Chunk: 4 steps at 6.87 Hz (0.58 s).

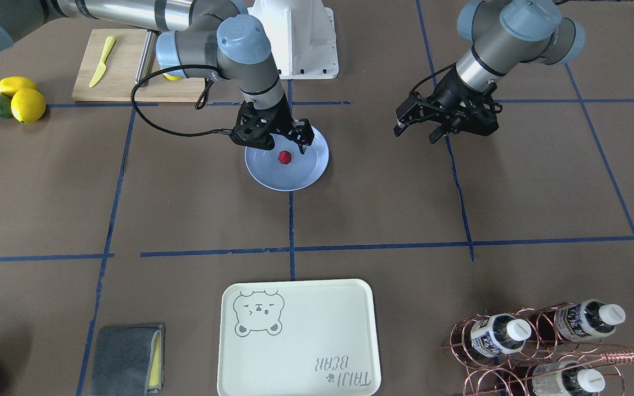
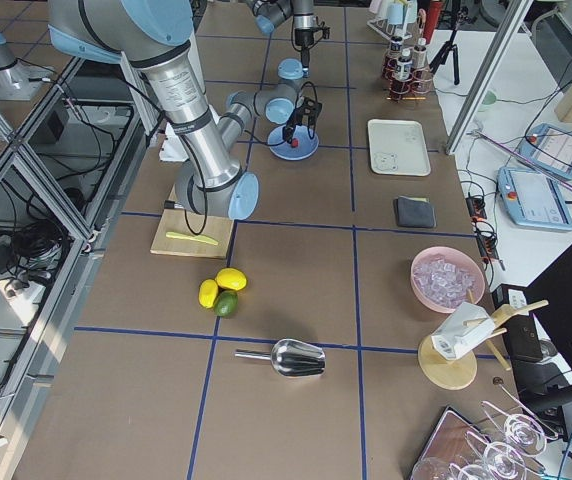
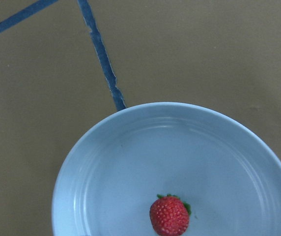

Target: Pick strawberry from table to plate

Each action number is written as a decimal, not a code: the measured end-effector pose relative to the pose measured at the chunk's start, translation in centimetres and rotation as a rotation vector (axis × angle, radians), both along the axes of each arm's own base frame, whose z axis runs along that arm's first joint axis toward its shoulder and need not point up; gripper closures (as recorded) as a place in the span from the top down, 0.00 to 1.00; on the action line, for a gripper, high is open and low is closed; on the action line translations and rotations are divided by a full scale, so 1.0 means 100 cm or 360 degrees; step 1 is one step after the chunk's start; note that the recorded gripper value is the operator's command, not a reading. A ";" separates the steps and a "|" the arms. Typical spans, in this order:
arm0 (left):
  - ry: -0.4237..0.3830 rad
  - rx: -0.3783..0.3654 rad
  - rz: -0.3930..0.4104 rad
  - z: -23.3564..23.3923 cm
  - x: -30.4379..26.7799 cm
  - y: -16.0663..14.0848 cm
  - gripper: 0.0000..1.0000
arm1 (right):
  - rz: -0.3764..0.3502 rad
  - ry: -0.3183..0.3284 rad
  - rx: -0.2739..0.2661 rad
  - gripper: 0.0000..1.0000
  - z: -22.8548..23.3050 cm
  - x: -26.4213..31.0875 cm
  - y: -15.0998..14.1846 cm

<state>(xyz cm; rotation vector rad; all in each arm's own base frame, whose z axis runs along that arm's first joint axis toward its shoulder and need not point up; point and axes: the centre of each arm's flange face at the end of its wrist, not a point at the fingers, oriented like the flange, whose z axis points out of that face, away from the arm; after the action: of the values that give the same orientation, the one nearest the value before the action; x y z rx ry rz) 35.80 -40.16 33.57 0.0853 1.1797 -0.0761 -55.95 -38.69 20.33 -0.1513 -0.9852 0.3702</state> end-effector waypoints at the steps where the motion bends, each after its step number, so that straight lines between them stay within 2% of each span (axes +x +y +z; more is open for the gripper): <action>1: -0.0008 0.0015 0.0000 0.003 -0.004 0.000 0.99 | -0.0020 -0.0047 -0.0024 1.00 0.007 0.050 -0.008; 2: -0.0039 0.0077 0.0006 0.012 -0.014 -0.004 0.99 | -0.0061 -0.0063 0.0008 1.00 0.031 0.108 -0.010; 4: -0.0171 0.0293 0.0035 0.052 -0.063 -0.016 0.99 | -0.0216 0.0051 0.0191 1.00 0.124 0.224 -0.009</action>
<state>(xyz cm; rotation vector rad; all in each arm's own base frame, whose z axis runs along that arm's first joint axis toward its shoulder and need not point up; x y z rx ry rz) 29.53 -41.75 38.74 0.2359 1.0780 0.0564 -33.50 -39.55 32.73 -0.1026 -0.9569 0.1883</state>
